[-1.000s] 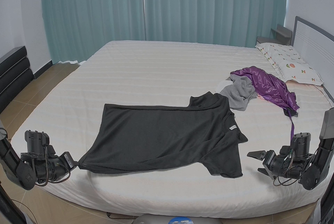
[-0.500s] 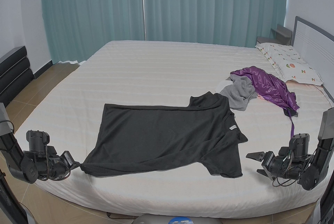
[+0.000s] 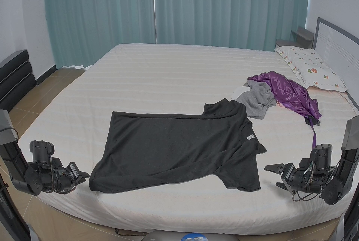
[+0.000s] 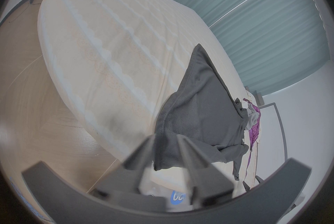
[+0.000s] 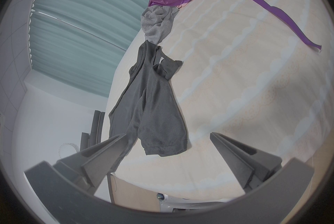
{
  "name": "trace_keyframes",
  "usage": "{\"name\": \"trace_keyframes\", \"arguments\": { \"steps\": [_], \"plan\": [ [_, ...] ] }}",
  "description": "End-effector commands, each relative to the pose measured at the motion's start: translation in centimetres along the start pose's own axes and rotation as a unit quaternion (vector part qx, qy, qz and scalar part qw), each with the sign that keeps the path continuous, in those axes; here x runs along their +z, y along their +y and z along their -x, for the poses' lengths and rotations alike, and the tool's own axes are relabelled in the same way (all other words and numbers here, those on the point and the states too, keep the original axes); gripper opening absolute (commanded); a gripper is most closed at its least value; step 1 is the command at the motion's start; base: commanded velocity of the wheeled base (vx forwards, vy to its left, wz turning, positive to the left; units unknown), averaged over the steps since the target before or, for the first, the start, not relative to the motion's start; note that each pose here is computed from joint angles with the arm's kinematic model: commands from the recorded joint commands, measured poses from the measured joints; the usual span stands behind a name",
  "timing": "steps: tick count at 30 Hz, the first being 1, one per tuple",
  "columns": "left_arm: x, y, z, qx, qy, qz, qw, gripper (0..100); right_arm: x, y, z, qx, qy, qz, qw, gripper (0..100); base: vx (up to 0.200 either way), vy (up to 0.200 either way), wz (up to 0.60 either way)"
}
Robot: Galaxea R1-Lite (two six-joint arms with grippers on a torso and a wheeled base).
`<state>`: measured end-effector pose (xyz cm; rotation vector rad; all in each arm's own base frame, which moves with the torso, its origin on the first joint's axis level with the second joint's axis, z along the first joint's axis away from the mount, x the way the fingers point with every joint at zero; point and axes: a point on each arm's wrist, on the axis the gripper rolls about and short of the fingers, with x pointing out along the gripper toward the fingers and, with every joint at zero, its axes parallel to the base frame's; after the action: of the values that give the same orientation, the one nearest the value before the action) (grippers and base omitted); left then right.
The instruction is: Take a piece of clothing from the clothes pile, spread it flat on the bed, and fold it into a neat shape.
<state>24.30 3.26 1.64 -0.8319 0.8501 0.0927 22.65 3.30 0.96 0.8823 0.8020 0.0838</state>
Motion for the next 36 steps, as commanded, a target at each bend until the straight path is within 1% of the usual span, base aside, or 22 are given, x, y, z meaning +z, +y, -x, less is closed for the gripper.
{"name": "trace_keyframes", "arguments": {
  "steps": [1,5,6,9,10,11,14,18,20,21,23,28,30,31,36],
  "plan": [
    [0.1,0.3,0.0,-0.002,0.003,0.006,1.0000,100,0.0,0.0,0.0,0.000,0.001,0.000,1.0000,100,0.000,0.000,0.00],
    [0.2,0.4,0.2,-0.011,0.007,0.009,0.9999,100,0.0,0.0,0.0,-0.001,0.000,0.000,1.0000,100,0.000,0.000,0.00],
    [0.4,0.7,0.5,-0.026,0.013,0.012,0.9995,100,0.0,0.0,0.0,-0.001,0.000,0.000,1.0000,100,0.000,0.000,0.00],
    [0.6,1.1,0.9,-0.049,0.022,0.017,0.9984,100,0.0,0.0,0.0,-0.001,0.000,0.000,1.0000,100,0.000,0.000,0.00],
    [0.6,1.1,0.9,-0.049,0.022,0.017,0.9984,100,0.0,0.0,0.0,-0.001,0.000,0.000,1.0000,100,0.000,0.000,0.00],
    [0.7,1.3,1.0,-0.064,0.032,0.014,0.9974,100,0.0,0.0,0.0,0.000,0.001,0.000,1.0000,100,0.000,0.000,0.00],
    [0.5,1.5,1.0,-0.079,0.047,-0.001,0.9958,100,-0.1,0.0,0.0,-0.001,0.001,0.000,1.0000,100,0.000,0.000,0.00],
    [0.1,1.7,0.9,-0.078,0.055,-0.024,0.9952,100,0.0,0.0,-0.1,-0.001,0.001,0.000,1.0000,100,0.000,0.000,0.00],
    [-0.1,1.8,0.7,-0.074,0.061,-0.028,0.9950,100,0.0,0.0,-0.1,-0.001,0.001,0.000,1.0000,100,0.000,0.000,0.00],
    [-0.6,2.1,0.5,-0.068,0.069,-0.042,0.9945,100,0.0,0.0,-0.1,-0.001,0.001,0.000,1.0000,100,0.000,0.000,0.00],
    [-1.0,2.2,0.4,-0.065,0.077,-0.053,0.9935,100,-0.1,-0.1,-0.1,-0.001,0.002,0.000,1.0000,100,0.000,0.000,0.00],
    [-1.6,1.8,0.2,-0.065,0.088,-0.059,0.9923,100,-0.1,-0.2,-0.2,-0.004,0.004,-0.001,1.0000,100,0.000,0.000,0.00],
    [-1.9,1.5,0.0,-0.056,0.089,-0.067,0.9922,100,-0.1,-0.1,-0.1,-0.003,0.003,-0.001,1.0000,100,0.000,0.000,0.00],
    [-2.1,1.3,-0.3,-0.044,0.089,-0.071,0.9925,100,-0.1,-0.1,-0.1,-0.003,0.003,-0.001,1.0000,100,0.000,0.000,0.00],
    [-2.3,0.7,-0.8,-0.029,0.086,-0.062,0.9940,100,-0.1,-0.1,-0.1,-0.003,0.003,-0.001,1.0000,100,0.000,0.000,0.00]
  ]
}}
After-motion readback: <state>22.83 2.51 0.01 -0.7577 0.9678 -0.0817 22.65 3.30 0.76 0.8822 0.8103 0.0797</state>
